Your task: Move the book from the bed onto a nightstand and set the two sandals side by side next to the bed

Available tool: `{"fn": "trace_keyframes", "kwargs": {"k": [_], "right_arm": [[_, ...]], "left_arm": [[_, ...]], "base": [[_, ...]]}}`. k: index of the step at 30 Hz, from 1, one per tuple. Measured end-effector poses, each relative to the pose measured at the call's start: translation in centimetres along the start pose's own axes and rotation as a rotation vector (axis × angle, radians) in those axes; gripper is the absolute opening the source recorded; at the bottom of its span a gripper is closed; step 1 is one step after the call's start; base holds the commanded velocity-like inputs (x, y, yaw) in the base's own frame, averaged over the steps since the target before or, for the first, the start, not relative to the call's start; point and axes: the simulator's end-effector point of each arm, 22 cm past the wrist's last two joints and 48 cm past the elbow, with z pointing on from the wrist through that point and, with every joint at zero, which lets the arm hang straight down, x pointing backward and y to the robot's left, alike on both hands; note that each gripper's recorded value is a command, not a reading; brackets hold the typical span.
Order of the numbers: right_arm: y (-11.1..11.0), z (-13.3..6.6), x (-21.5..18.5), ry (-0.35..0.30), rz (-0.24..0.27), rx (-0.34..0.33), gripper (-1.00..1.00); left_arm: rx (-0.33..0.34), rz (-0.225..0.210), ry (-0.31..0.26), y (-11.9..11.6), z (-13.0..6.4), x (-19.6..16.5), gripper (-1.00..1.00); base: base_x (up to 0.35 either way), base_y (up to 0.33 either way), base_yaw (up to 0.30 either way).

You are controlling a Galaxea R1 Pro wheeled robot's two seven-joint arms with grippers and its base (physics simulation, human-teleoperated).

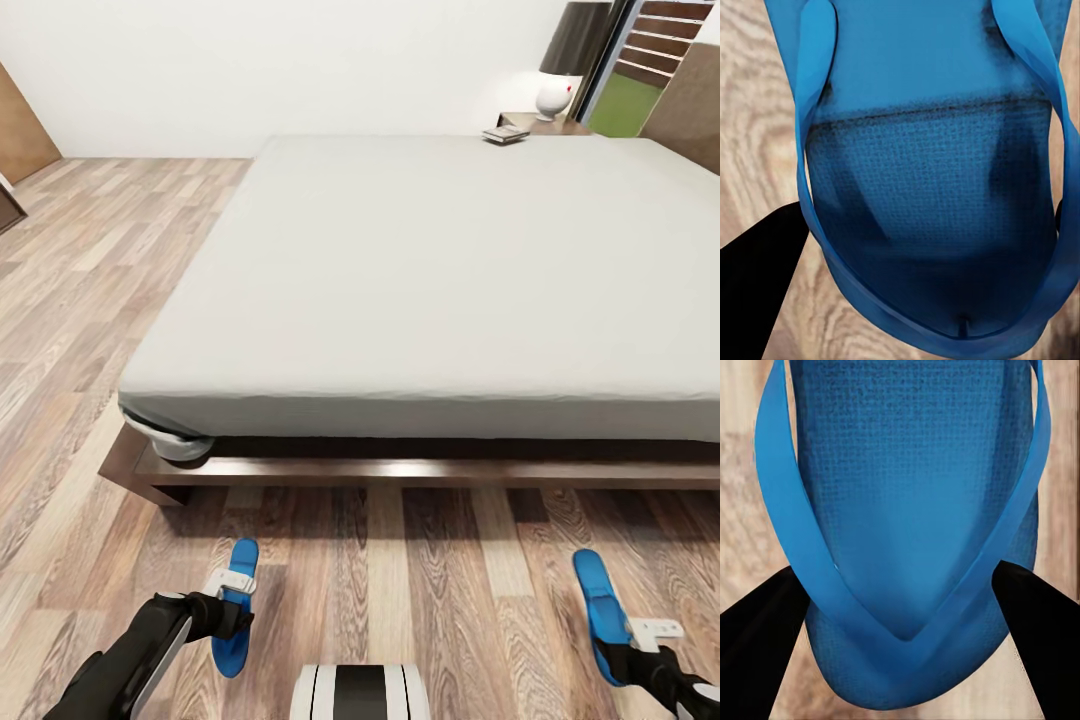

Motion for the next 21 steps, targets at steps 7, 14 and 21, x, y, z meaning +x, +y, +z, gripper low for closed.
{"fn": "trace_keyframes", "kwargs": {"k": [7, 14, 21], "right_arm": [[-15.2, -4.8, 0.4, 0.141, -0.022, 0.162, -1.00], [-16.9, -6.6, -4.2, 0.141, -0.057, 0.054, -1.00], [-16.3, -5.8, -3.6, 0.166, -0.070, 0.044, -1.00]], "left_arm": [[0.000, -0.002, -0.001, 0.1, 0.0, 0.0, -1.00], [0.001, -0.002, 0.007, 0.0, 0.3, 0.3, -1.00], [0.009, -0.006, 0.034, -0.2, 1.3, 1.4, -1.00]], "base": [[0.000, 0.000, 0.000], [0.000, 0.000, 0.000], [0.000, 0.000, 0.000]]}}
